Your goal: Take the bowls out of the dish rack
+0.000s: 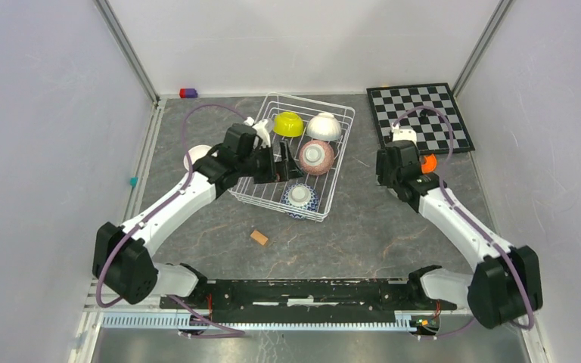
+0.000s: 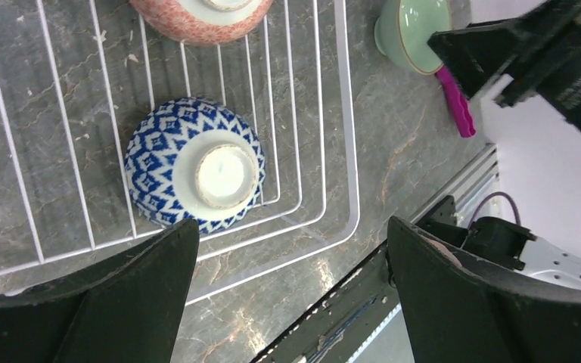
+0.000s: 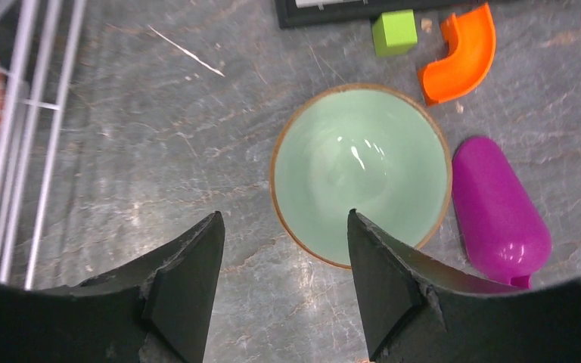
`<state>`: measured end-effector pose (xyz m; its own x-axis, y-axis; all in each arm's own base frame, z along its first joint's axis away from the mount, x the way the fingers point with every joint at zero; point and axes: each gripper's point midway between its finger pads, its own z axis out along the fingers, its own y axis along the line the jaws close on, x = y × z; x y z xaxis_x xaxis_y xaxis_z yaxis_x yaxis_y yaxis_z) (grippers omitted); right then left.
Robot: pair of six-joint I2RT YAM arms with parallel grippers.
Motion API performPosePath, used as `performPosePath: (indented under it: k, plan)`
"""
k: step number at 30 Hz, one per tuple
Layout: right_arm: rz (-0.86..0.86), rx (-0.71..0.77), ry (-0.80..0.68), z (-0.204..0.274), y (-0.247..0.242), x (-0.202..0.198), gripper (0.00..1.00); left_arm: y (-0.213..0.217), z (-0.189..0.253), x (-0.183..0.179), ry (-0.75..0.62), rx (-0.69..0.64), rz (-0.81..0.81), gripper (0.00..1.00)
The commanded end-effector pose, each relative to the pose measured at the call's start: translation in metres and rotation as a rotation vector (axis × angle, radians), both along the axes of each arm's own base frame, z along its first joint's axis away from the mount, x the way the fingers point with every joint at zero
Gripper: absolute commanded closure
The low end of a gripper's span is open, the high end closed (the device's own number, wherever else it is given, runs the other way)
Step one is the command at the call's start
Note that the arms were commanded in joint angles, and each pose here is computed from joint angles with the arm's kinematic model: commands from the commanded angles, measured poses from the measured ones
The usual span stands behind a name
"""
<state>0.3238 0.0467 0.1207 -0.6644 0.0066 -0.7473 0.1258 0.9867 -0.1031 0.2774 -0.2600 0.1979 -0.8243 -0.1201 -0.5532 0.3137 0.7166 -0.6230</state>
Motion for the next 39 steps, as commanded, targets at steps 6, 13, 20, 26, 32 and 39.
performPosePath:
  k: [6,13,20,26,32,39]
  plan:
    - [0.144,0.112,-0.288,0.072,0.01,-0.024,0.31,-0.018,0.009,0.005,-0.101,0.169,-0.015,0.0]
    - [0.32,0.253,-0.562,0.102,0.034,-0.051,0.18,-0.028,-0.002,0.014,-0.081,0.21,0.044,0.0]
    - [0.46,0.289,-0.549,0.1,0.056,-0.061,0.03,-0.038,0.004,0.031,-0.116,0.213,0.095,0.0]
    - [0.521,0.341,-0.535,0.092,0.07,-0.064,0.02,-0.035,0.008,0.046,-0.152,0.211,0.168,0.0]
    - [0.552,0.375,-0.533,0.088,0.077,-0.068,0.02,-0.037,0.011,0.066,-0.133,0.165,0.26,0.0]
    - [0.55,0.384,-0.56,0.091,0.077,-0.068,0.02,-0.023,0.014,0.113,-0.025,0.039,0.452,0.0]
